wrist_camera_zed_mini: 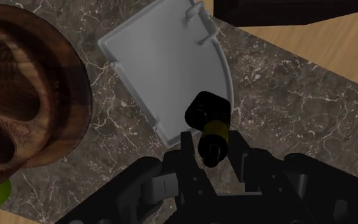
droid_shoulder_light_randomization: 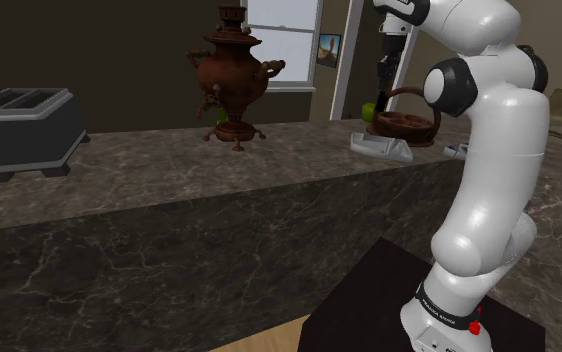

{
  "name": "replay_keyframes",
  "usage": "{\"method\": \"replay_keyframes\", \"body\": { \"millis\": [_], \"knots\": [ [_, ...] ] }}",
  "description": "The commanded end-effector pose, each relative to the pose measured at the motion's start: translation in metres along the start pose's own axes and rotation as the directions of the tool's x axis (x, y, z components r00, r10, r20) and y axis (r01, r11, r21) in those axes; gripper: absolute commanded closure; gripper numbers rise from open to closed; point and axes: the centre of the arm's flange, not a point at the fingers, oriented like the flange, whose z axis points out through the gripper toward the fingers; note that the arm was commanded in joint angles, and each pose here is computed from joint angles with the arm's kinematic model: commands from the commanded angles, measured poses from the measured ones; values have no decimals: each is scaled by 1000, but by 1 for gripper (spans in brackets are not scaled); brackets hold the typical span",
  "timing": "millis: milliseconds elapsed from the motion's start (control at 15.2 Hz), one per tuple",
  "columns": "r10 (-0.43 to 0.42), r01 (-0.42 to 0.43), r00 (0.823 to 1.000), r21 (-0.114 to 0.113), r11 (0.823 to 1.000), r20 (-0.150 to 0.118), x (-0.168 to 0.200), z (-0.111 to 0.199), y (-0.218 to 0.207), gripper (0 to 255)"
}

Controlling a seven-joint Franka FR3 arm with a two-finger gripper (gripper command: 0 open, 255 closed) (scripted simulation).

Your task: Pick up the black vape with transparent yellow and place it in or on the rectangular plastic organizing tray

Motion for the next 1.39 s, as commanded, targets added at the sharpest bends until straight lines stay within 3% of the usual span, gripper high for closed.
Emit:
{"method": "replay_keyframes", "body": {
  "millis": [0, 66, 1320],
  "knots": [
    [-2, 2, 1000, 0, 1000, 0, -17, -3, 20, 255],
    [-2, 2, 1000, 0, 1000, 0, -29, -5, 35, 255],
    [-2, 2, 1000, 0, 1000, 0, -28, 95, 30, 255]
  ]
}}
